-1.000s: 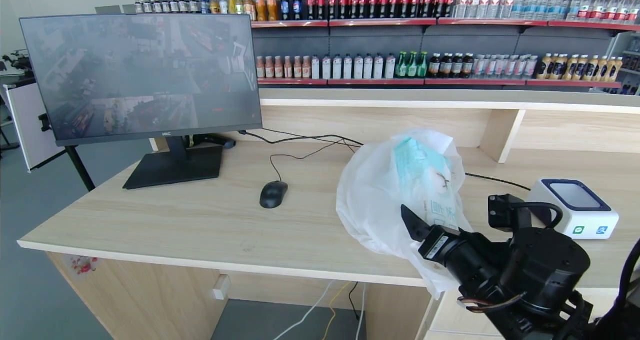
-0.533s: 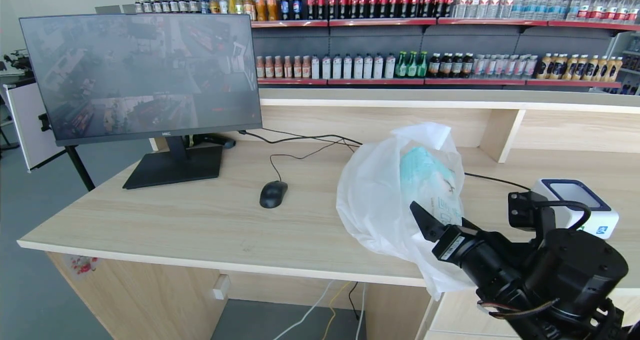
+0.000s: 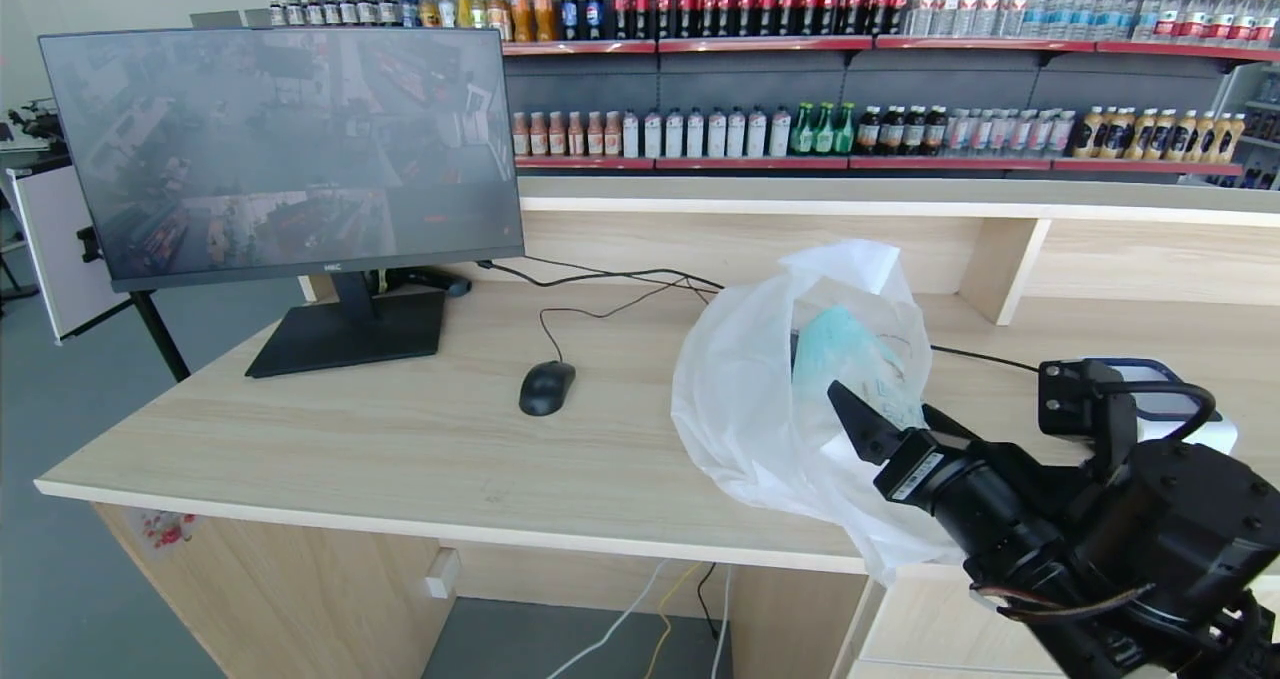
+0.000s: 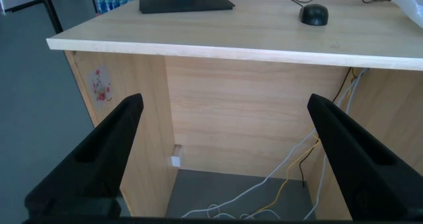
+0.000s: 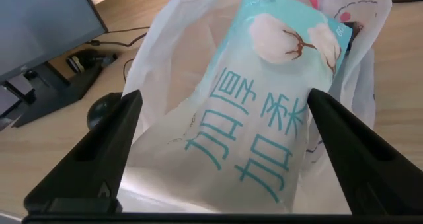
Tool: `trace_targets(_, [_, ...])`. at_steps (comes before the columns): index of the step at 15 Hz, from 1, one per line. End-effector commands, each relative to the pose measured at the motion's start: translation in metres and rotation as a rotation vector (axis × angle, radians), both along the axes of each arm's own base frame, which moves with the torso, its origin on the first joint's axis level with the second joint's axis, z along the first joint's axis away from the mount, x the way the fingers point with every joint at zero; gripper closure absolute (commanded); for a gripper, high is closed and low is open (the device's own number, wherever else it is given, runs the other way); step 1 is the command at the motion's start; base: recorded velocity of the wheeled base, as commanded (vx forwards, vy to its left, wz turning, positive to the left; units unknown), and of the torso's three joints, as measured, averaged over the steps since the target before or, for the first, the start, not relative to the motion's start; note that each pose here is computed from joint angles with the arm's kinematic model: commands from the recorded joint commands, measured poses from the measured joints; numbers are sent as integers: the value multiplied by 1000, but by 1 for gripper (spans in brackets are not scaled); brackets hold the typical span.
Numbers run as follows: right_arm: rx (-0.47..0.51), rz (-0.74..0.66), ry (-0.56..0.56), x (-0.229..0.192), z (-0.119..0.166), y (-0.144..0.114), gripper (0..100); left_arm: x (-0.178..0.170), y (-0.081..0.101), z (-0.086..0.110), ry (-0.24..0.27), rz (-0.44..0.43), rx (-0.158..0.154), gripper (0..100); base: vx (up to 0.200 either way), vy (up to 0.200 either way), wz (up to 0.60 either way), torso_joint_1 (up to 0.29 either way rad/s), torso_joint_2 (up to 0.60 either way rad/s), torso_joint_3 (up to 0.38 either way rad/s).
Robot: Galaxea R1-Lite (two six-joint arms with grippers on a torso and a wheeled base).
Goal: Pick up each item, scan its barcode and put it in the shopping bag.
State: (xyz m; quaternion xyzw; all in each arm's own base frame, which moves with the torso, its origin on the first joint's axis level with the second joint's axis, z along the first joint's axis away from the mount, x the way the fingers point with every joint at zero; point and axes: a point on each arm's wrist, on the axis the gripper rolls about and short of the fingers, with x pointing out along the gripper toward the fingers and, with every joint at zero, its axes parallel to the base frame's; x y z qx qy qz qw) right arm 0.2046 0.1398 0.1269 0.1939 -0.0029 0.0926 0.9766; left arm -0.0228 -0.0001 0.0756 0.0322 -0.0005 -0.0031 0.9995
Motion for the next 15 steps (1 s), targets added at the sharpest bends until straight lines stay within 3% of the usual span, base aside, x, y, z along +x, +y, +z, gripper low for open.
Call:
trace_targets(1, [4, -1, -23, 2, 5, 1, 0, 0, 0, 0, -2, 0, 0, 0, 0, 0, 0, 0, 0, 0])
trace_targets(11, [-29, -23, -203, -38, 50, -29, 0, 0, 0, 0, -1, 0, -6, 0, 0, 0, 0, 0, 0, 0])
trace_targets(15, [-94, -4, -269, -87, 51, -62, 0, 0, 0, 0, 2, 0, -6, 0, 0, 0, 0, 0, 0, 0])
